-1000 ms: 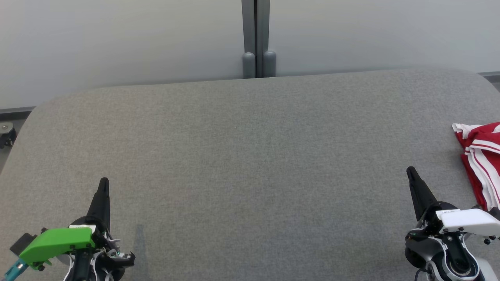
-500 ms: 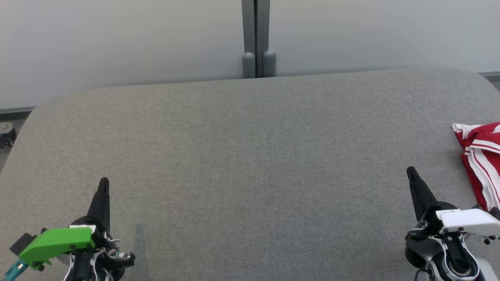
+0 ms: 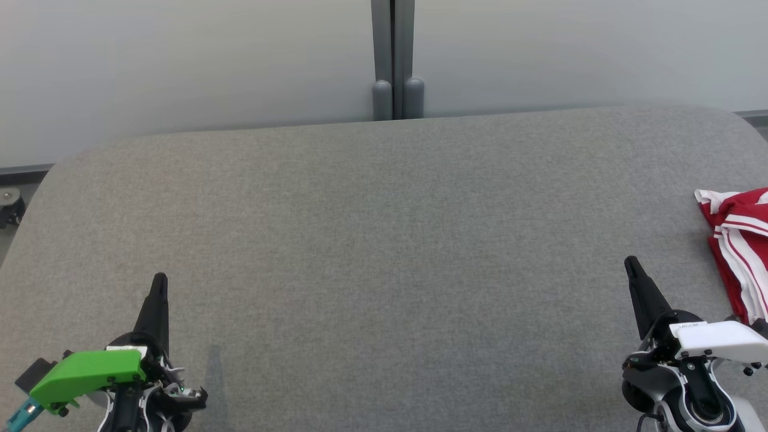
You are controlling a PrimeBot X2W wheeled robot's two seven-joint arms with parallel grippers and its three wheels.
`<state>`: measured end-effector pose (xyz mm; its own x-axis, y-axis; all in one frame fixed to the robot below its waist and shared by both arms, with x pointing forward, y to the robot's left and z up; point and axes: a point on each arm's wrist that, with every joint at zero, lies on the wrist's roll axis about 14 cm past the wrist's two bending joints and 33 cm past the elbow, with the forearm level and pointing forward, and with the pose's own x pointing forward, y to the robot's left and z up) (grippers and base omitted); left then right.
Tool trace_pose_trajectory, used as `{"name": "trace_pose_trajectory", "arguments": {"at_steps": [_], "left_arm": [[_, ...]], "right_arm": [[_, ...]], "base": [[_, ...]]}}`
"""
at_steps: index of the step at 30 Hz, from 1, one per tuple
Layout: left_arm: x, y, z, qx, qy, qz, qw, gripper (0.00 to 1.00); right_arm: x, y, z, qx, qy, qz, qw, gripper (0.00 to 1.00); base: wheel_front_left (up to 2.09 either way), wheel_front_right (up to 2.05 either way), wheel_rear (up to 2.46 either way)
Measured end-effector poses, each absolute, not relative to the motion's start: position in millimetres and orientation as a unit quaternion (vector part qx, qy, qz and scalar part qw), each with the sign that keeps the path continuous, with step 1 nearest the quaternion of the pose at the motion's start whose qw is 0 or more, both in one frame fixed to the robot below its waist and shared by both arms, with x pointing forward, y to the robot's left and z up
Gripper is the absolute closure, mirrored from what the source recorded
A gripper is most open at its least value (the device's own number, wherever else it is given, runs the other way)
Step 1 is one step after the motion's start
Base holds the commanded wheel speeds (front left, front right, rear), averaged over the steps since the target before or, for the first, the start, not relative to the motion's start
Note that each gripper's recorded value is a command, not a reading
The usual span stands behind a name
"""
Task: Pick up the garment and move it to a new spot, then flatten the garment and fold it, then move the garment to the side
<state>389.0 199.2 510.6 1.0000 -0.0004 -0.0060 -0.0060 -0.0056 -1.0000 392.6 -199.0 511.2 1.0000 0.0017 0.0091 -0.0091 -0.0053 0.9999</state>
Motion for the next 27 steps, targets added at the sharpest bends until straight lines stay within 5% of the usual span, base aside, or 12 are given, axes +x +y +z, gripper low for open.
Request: {"name": "trace_pose_trajectory", "arguments": {"at_steps": [27], "left_arm": [[389.0,199.2,510.7,-0.709,0.002,0.002,0.705,1.0]], "right_arm": [[392.6,-199.0,511.3,0.709,-0.003,0.004,0.705,1.0]], "base": [[0.0,0.0,0.0]]}}
